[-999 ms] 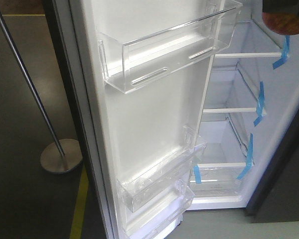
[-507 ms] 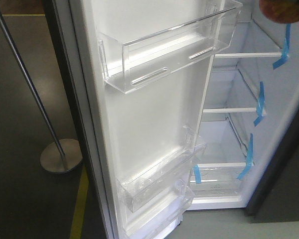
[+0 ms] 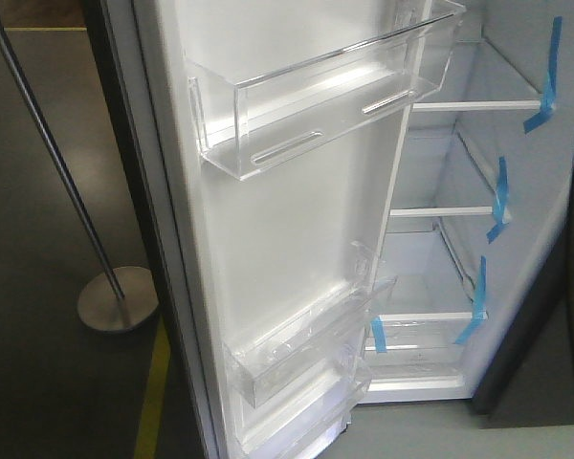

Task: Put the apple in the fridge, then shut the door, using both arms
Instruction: 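Lower the apple into the upper door bin and open the right gripper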

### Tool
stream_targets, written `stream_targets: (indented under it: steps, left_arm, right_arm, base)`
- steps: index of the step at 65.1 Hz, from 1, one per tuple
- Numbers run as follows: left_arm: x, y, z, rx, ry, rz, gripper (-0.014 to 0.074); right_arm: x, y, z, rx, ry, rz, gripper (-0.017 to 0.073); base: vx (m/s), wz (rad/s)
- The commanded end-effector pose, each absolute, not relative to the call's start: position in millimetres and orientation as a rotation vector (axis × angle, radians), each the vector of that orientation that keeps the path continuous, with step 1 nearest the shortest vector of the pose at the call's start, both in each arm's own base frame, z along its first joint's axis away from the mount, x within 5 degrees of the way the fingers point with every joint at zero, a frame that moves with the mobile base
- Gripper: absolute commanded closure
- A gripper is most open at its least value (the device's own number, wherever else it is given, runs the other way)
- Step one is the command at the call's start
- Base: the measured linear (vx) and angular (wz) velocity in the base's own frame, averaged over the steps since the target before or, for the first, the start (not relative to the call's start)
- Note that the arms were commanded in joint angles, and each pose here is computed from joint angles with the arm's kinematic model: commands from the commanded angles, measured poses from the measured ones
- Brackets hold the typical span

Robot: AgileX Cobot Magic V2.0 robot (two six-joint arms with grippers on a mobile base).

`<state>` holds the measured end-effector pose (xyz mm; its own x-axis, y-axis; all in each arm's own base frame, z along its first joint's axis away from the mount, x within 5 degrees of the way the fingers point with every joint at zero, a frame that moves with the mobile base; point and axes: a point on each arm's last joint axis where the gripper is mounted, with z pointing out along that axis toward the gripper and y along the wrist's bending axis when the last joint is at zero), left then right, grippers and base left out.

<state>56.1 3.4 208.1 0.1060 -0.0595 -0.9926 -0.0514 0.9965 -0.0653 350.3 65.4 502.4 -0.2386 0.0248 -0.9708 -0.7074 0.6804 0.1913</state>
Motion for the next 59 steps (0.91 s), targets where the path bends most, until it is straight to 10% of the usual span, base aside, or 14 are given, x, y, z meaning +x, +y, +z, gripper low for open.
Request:
stream_targets:
  steps: [1,16,40,59]
  left_arm:
    - [52.6,3.8,222.1,-0.098,1.354,-0.016,0.0601]
    - [52.6,3.8,222.1,-0.098,1.354,-0.016,0.0601]
    - [52.6,3.8,222.1,-0.098,1.354,-0.016,0.0601]
    - [52.5,3.8,222.4,-0.098,1.350,-0.016,0.0601]
  right_arm:
    - [349.3,74.5,518.9,-0.592,1.574,0.765,0.0295]
    - [366.7,97.5,502.2,-0.679,1.586,0.754,0.0242]
    - [370.1,95.1,496.9,-0.659,1.643,0.719,-0.0092]
    - [368.3,94.1,499.0,-0.656,1.641,0.702,-0.0083]
  base:
    - [0.00,0.00]
    - [0.00,0.00]
    - [0.00,0.00]
    - [0.00,0.00]
